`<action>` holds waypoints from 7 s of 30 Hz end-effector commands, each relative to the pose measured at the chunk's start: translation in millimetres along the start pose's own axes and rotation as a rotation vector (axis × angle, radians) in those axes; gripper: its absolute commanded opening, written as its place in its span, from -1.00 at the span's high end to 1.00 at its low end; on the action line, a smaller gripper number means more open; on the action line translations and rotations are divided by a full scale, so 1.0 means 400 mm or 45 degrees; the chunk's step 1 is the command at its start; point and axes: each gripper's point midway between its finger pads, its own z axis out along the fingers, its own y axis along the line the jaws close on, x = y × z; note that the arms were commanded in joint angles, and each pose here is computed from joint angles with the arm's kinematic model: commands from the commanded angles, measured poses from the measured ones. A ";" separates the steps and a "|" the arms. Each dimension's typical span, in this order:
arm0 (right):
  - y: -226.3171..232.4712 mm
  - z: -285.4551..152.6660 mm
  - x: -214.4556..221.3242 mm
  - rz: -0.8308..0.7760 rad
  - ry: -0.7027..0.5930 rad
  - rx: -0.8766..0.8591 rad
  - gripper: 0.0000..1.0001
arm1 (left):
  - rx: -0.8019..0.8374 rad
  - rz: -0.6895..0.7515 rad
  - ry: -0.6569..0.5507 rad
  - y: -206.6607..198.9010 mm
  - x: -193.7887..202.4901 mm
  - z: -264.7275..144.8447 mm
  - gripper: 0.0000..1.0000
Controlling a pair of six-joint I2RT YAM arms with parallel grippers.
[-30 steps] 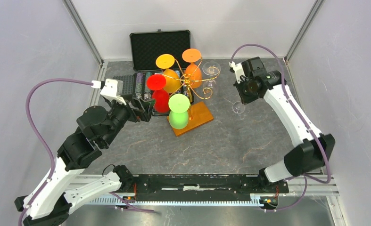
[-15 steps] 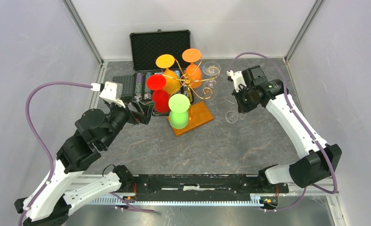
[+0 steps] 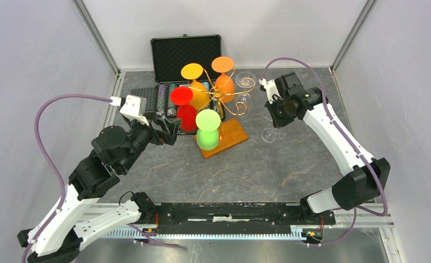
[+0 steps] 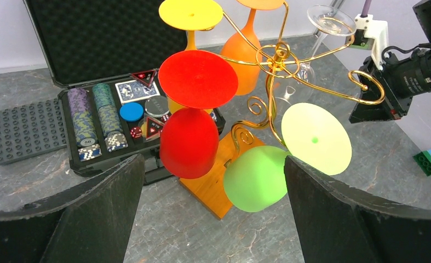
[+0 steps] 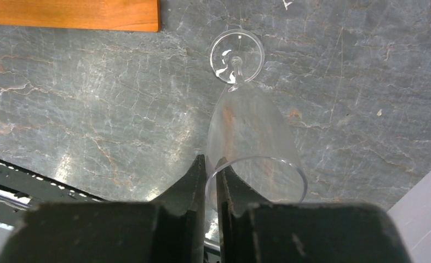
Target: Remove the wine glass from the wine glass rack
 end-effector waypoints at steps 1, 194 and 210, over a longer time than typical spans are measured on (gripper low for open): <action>-0.024 0.036 0.033 0.001 0.117 0.064 0.64 | 0.010 0.040 -0.039 -0.004 -0.019 0.008 -1.00; 0.116 -0.657 -0.403 1.163 -1.621 -0.809 1.00 | 0.826 -0.081 -0.143 -0.334 -0.185 -0.013 -1.00; 0.253 -0.780 -0.190 1.100 -1.451 -1.324 1.00 | 1.430 0.110 -0.441 -0.597 -0.230 0.044 -0.72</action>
